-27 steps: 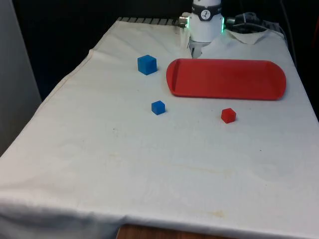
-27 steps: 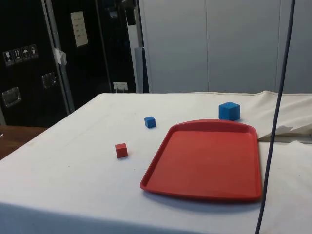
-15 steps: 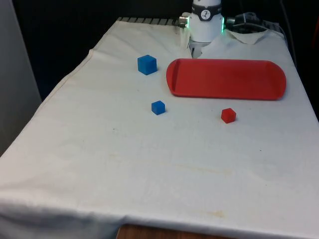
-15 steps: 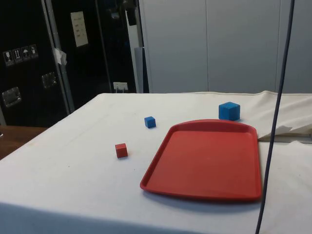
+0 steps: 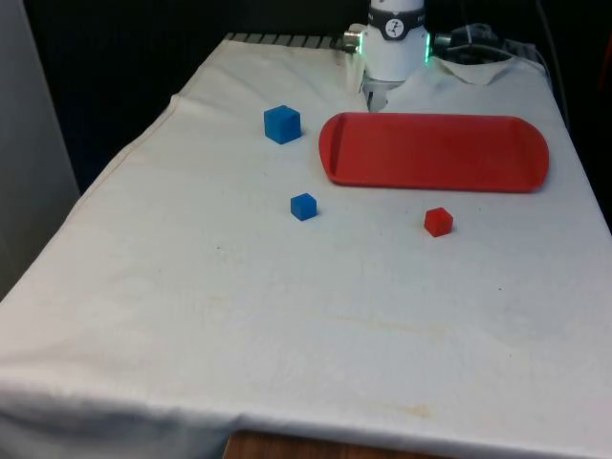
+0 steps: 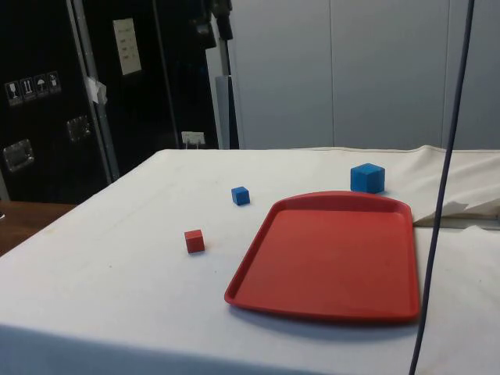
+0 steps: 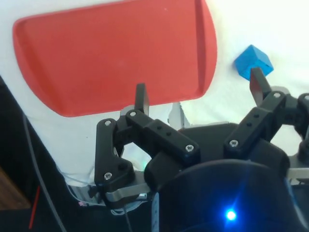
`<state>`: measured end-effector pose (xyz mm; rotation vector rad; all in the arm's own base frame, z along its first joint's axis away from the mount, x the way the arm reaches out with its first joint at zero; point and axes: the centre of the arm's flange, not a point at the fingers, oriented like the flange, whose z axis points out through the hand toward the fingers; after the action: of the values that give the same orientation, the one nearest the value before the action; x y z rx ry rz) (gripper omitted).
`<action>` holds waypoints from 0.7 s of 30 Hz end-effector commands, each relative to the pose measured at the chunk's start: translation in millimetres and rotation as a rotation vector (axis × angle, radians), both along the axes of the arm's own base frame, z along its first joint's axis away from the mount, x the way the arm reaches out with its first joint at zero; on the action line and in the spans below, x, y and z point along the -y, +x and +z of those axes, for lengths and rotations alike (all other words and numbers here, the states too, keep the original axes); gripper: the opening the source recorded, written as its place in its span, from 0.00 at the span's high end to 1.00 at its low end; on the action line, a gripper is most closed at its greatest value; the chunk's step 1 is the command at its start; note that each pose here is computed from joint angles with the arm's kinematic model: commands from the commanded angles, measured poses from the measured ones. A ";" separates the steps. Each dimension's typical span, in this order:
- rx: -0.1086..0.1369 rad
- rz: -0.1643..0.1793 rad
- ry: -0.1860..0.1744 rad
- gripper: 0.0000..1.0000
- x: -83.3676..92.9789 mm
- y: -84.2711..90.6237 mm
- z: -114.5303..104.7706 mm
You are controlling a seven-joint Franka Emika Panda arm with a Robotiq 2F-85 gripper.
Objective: Pick up the largest block and place it onto the tray.
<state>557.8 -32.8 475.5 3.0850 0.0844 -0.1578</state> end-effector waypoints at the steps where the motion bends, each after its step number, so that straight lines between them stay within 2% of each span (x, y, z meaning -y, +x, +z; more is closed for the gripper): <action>1: 0.005 0.004 -0.007 0.00 3.4 -3.2 -0.6; 6: -0.006 0.013 -0.006 0.00 9.5 -11.8 -8.9; 7: -0.018 0.009 -0.002 0.00 8.5 -10.4 -8.9; 8: -0.009 0.014 -0.007 0.00 10.9 -13.8 -11.3; 13: -0.023 0.027 -0.001 0.00 18.9 -25.7 -26.0; 14: -0.032 0.022 0.003 0.00 15.9 -22.8 -24.3; 15: -0.028 0.031 0.000 0.00 21.8 -29.7 -31.2; 19: -0.036 0.037 0.004 0.00 29.3 -37.8 -40.9; 20: -0.043 0.042 0.007 0.00 32.2 -42.2 -46.3; 21: -0.053 0.037 0.011 0.00 29.9 -39.2 -45.2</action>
<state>518.6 -62.7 430.2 3.0884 0.1452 -0.2377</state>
